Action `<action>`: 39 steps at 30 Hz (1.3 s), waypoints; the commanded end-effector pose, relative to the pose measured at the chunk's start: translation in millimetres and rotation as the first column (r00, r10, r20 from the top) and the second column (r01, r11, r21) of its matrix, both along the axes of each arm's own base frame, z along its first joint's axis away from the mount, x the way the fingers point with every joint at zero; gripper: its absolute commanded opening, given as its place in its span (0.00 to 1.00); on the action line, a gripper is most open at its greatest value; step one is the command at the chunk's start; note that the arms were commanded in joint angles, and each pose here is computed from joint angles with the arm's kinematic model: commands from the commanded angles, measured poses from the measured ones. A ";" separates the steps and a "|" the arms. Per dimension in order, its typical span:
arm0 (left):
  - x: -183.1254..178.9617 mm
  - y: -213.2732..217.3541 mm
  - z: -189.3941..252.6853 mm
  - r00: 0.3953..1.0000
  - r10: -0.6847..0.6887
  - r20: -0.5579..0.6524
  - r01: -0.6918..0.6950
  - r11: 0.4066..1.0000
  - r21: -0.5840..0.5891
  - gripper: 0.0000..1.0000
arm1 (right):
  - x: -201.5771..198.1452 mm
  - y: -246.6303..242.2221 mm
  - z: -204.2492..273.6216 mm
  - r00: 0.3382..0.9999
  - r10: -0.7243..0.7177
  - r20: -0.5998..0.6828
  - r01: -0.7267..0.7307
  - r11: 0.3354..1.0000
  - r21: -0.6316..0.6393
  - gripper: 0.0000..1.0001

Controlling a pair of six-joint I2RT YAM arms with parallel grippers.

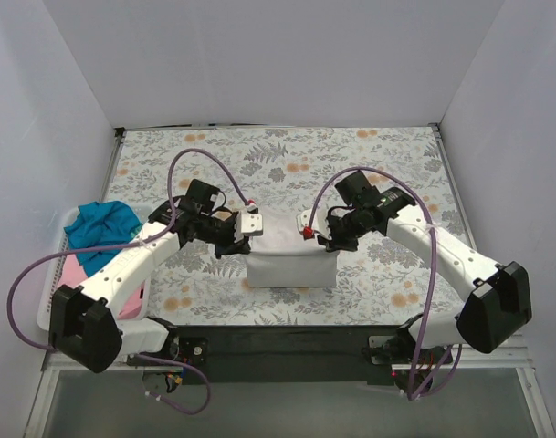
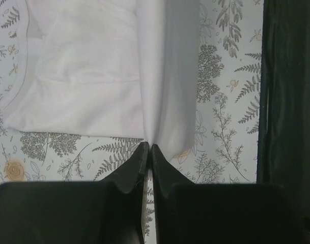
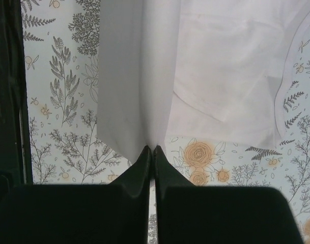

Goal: Fold and stack the t-shirts
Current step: Fold the tshirt

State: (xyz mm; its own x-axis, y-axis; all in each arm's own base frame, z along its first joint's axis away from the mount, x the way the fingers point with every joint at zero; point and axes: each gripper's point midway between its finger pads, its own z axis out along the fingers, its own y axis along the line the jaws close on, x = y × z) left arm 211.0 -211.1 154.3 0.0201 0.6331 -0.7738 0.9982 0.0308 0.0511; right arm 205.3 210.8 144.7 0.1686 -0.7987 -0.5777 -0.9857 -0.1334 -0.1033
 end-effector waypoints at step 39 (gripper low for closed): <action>90.3 0.8 -86.5 0.969 0.147 -0.200 -0.136 0.989 0.065 0.00 | 75.8 7.4 -99.6 0.966 -0.051 -0.254 0.049 0.999 -0.012 0.01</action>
State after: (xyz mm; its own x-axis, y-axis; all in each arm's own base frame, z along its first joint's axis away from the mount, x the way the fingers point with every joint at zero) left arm 319.9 -210.0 39.8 -0.2615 0.6730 -0.6919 0.9651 0.1940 -0.1761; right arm 312.5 220.0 31.7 -0.0018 -0.8119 -0.5838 -0.9901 -0.0803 0.1148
